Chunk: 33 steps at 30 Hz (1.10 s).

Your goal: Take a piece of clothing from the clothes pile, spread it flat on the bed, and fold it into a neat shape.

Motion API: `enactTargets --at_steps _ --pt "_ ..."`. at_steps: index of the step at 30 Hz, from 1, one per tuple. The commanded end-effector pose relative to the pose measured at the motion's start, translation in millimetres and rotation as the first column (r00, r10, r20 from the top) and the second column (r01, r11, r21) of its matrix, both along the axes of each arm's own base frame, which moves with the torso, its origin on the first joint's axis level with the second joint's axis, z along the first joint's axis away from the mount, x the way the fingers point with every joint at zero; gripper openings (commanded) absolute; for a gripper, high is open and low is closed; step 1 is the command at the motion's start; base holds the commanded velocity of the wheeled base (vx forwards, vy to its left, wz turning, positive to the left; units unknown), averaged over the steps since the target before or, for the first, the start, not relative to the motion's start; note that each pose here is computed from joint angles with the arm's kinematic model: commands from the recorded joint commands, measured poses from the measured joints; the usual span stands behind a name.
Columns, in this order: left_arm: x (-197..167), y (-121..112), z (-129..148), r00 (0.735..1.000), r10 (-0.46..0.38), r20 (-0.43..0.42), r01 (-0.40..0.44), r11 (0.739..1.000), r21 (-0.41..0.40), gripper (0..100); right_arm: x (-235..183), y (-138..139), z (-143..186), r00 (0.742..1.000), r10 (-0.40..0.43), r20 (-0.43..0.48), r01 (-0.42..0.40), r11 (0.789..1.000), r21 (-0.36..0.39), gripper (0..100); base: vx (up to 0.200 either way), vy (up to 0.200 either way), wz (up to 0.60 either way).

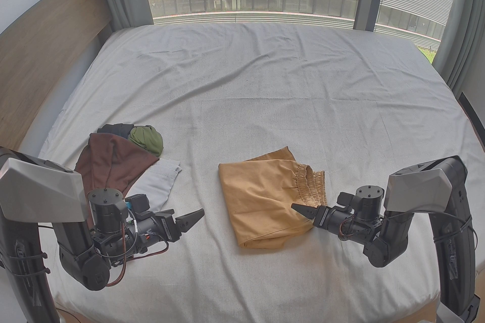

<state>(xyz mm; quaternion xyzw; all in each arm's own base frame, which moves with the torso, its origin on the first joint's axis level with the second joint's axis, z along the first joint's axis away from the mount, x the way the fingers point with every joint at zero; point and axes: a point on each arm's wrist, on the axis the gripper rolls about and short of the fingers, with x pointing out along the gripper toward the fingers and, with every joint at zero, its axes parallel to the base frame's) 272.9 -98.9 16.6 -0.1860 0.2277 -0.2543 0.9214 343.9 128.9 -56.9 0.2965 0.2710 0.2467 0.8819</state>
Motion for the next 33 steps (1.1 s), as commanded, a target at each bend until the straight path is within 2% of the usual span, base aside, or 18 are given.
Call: enactTargets --at_steps 1,17,18,27,33 --pt "0.0 0.3 0.9 1.0 0.001 0.003 -0.001 1.0 -0.001 100 -1.5 9.6 -8.2 1.0 0.025 -0.006 -0.025 1.0 -0.002 100 0.0 0.0 0.0" --pt "0.3 0.2 1.5 1.0 0.0 0.007 0.0 1.0 -0.001 100 1.6 13.8 -11.9 1.0 0.03 0.001 -0.03 1.0 0.003 100 0.0 0.0 0.0" --pt "0.3 0.2 1.5 1.0 0.0 0.007 0.0 1.0 -0.001 100 1.2 13.7 -12.0 1.0 0.03 0.0 -0.03 1.0 0.002 0 0.0 0.0 0.0" --pt "1.1 2.3 1.6 1.0 0.009 0.007 -0.009 1.0 -0.003 100 -3.0 17.5 -7.7 0.999 0.034 0.002 -0.034 0.999 0.034 0 0.0 0.0 0.0" --pt "0.2 6.8 8.6 0.999 0.023 0.024 -0.023 1.0 -0.01 100 -9.5 20.4 7.4 0.999 0.041 -0.001 -0.041 0.997 0.063 0 0.0 0.0 0.0"
